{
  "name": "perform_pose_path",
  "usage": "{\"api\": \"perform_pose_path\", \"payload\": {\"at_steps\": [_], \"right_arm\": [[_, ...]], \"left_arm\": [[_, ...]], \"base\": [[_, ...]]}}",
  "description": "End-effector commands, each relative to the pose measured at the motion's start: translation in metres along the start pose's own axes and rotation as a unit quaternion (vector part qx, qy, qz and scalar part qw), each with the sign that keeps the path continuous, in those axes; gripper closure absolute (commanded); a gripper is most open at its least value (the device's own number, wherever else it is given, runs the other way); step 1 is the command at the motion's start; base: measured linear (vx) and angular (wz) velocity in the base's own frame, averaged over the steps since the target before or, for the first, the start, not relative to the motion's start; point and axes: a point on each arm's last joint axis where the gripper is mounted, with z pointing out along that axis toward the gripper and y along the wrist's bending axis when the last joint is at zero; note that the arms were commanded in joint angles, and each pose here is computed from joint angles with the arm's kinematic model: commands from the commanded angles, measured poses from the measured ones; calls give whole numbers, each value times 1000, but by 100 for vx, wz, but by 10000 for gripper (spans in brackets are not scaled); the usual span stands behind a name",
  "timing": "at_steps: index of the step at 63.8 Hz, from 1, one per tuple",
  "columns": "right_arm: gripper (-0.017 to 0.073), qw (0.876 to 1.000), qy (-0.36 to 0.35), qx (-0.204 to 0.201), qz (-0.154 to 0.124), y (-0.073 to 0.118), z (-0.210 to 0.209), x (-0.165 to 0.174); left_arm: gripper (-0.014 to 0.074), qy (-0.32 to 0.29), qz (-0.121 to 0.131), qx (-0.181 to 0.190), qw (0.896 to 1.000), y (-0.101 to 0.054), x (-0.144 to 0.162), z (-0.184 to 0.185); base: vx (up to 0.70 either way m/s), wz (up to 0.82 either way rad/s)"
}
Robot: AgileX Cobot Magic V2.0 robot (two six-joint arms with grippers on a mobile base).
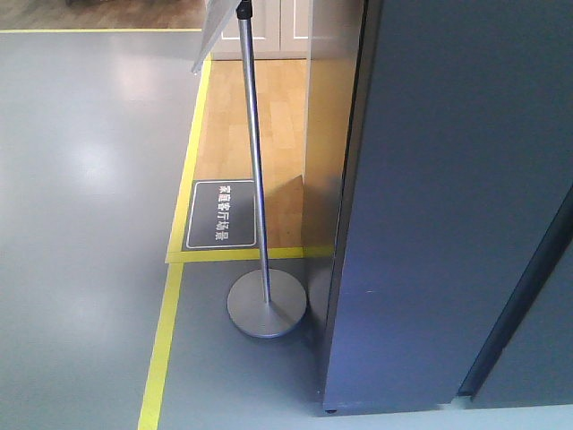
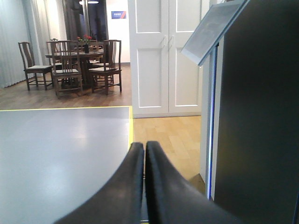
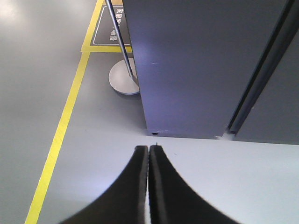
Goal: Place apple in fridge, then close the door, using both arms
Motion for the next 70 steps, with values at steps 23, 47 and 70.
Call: {"api": "perform_pose_path", "payload": {"at_steps": [23,47,70], "right_arm": [[563,999,-36,0,-7,0,-4,-11],[563,999,-36,0,-7,0,-4,-11],[563,997,-59,32,-37,-5,-7,-12]], "left_arm": [[600,-34,-9,-1,999,0,1,-1],[600,-34,-9,-1,999,0,-1,-1],[600,-34,-9,-1,999,0,-1,-1]], "base": [[0,0],[0,0],[0,0]]}}
